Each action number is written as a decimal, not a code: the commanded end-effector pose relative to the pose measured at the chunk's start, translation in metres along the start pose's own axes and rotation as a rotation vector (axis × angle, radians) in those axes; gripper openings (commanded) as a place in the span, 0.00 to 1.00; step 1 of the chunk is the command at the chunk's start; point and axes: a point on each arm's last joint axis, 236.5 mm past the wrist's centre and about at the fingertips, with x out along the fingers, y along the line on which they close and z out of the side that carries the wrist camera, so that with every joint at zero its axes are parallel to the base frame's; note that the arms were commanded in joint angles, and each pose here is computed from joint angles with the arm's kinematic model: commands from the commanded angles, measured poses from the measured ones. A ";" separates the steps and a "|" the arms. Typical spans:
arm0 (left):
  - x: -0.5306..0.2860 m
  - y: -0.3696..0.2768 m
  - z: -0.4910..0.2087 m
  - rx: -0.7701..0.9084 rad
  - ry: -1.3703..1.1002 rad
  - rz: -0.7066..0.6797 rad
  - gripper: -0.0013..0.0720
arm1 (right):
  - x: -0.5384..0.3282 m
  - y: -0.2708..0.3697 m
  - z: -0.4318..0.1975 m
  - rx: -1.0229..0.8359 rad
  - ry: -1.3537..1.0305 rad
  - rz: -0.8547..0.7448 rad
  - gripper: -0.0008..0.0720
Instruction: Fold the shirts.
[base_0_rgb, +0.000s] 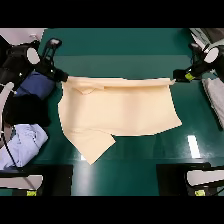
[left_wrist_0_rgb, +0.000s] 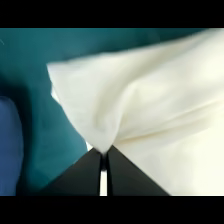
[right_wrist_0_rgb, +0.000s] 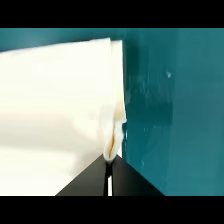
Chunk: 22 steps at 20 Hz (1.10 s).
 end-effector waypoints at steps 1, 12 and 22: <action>0.018 -0.006 -0.040 0.038 0.128 -0.020 0.05 | 0.017 -0.002 -0.023 0.000 0.039 -0.001 0.03; -0.002 -0.016 -0.105 -0.116 0.353 -0.027 0.76 | -0.030 -0.003 -0.050 0.020 0.121 0.051 0.81; -0.027 -0.098 -0.255 -0.450 0.456 -0.179 0.76 | -0.063 -0.011 -0.115 0.049 0.017 0.033 0.81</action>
